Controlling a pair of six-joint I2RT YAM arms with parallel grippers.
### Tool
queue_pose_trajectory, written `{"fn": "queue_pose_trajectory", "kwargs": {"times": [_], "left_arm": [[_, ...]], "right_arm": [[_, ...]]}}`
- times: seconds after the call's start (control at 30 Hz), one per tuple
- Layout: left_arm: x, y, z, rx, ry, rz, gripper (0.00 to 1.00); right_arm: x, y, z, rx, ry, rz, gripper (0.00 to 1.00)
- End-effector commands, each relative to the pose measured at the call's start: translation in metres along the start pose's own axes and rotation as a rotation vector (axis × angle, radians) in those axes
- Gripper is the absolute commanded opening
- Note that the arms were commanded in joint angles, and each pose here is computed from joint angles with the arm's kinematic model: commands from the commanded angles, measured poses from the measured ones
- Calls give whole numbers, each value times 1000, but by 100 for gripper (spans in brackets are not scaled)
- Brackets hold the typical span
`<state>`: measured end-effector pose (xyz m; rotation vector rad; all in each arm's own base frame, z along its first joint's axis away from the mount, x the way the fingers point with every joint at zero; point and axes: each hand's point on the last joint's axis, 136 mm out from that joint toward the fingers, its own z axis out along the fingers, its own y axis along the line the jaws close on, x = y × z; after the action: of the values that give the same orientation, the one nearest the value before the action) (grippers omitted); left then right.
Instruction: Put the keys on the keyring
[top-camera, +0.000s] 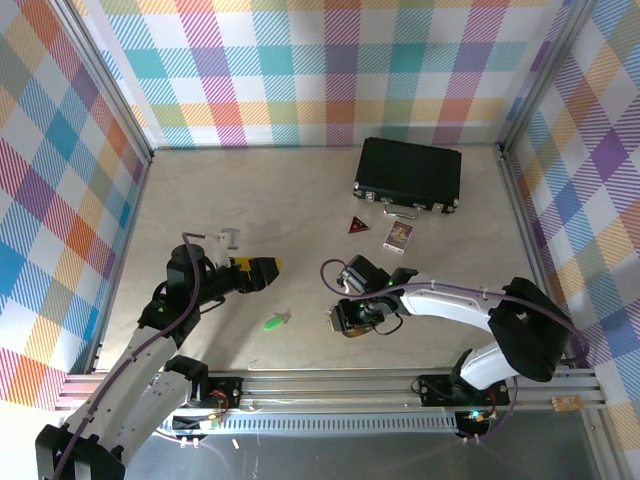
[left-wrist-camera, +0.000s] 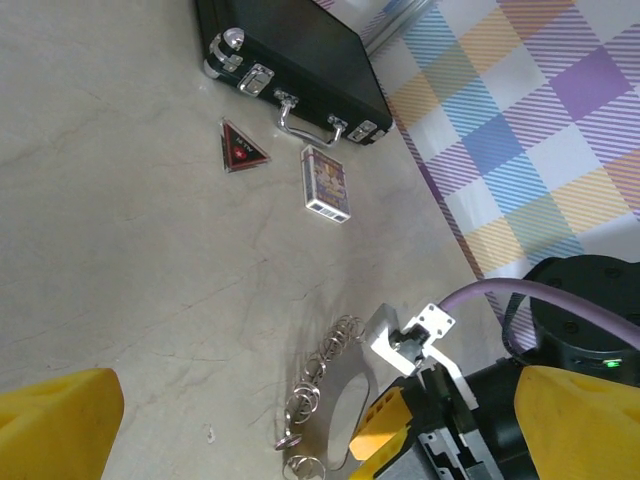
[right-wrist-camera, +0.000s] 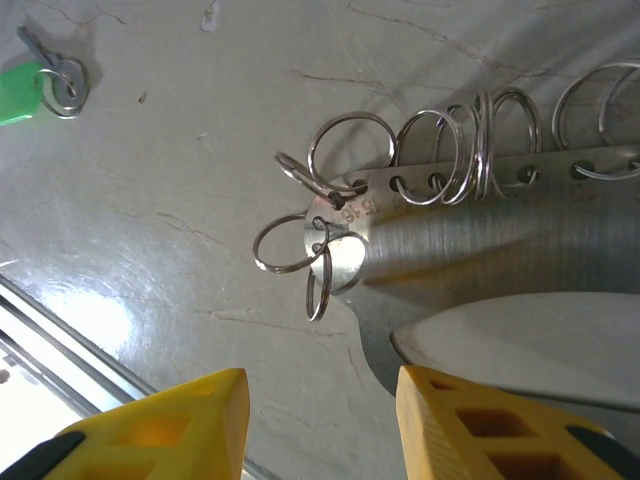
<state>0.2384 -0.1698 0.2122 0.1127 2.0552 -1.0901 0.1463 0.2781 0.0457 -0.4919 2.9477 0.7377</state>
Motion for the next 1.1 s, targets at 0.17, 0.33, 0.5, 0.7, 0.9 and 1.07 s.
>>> {"fn": "queue_pose_trajectory", "kwargs": {"times": [0.17, 0.33, 0.5, 0.7, 0.9, 1.07], "left_arm": [[0, -11, -1, 56, -13, 20, 100], [0, -12, -2, 60, -16, 23, 100], [0, -12, -3, 61, -18, 24, 100], [0, -13, -3, 64, -22, 27, 100], [0, -12, -3, 63, -22, 26, 100], [1, -13, -3, 67, -21, 27, 100]], "right_arm": [[-8, 7, 9, 0, -6, -4, 37], [-10, 10, 12, -9, -2, -4, 35], [-10, 10, 16, -5, 4, -1, 33], [-12, 9, 18, 0, 3, 2, 29], [-13, 9, 19, -2, 4, 4, 26], [-13, 11, 21, -10, 6, 7, 25]]}}
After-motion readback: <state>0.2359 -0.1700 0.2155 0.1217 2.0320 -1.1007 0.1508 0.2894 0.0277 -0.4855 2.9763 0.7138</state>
